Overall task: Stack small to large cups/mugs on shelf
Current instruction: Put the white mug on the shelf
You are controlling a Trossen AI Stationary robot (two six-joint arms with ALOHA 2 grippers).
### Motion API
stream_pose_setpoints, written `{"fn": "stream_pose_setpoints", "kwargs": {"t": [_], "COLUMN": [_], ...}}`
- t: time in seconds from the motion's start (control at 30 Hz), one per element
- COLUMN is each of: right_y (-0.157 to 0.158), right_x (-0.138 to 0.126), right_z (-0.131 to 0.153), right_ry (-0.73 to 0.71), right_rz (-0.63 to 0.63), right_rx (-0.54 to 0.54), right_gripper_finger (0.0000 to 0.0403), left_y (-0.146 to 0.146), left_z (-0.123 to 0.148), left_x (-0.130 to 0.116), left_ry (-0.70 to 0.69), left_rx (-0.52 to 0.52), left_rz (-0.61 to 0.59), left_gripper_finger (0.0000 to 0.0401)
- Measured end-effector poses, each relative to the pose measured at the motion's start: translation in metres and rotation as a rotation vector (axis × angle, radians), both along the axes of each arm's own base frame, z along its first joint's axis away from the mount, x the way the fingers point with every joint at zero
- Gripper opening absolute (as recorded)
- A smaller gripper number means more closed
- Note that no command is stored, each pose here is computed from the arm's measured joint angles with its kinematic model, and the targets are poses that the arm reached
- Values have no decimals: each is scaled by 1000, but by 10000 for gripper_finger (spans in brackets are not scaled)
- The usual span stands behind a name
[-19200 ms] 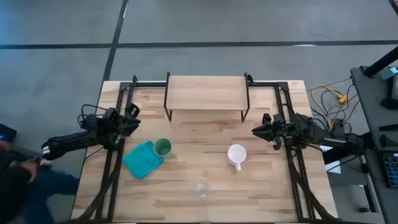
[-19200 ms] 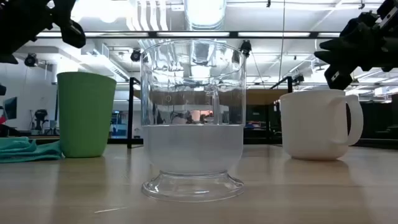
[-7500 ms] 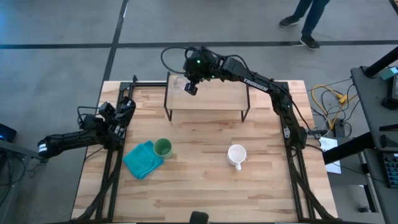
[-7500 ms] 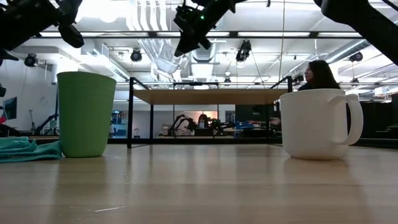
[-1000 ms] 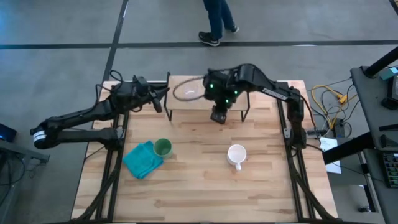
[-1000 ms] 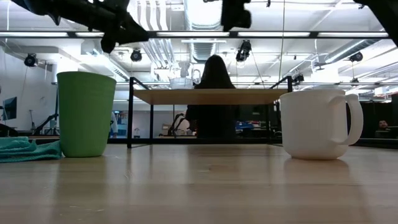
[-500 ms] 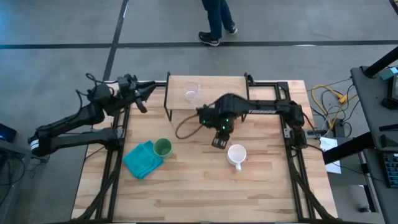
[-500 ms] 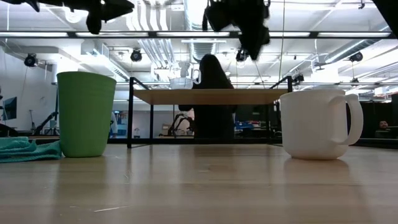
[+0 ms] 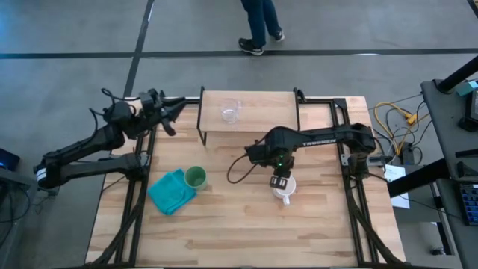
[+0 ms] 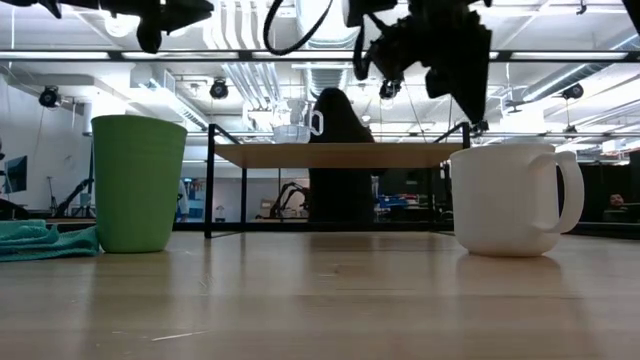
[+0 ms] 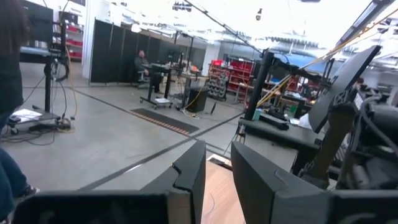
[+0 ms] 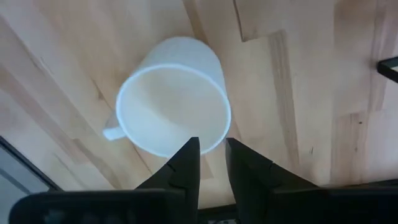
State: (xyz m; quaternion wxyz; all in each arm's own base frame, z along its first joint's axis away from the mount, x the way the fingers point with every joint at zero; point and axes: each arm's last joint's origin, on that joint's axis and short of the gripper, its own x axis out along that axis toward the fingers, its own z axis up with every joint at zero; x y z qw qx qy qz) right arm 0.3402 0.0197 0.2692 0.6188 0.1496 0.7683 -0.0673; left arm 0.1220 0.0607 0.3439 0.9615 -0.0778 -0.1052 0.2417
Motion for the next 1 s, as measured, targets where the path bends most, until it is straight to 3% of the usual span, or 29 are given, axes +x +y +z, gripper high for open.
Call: {"fn": "stream_pose_setpoints", "kwargs": {"t": [0.4,1.0], "right_y": [0,-2], "right_x": [-6,-6], "right_z": [-26,-43], "right_ry": [8,-29], "right_rz": [19,112], "right_rx": [-39,-58], "right_gripper_finger": [110,114], "left_y": [2,0], "left_z": [-2,2], "left_x": [5,-1], "left_ry": [13,-9], "left_rx": [-13,0], "left_rz": [-5,-5], "left_gripper_finger": [63,63]}}
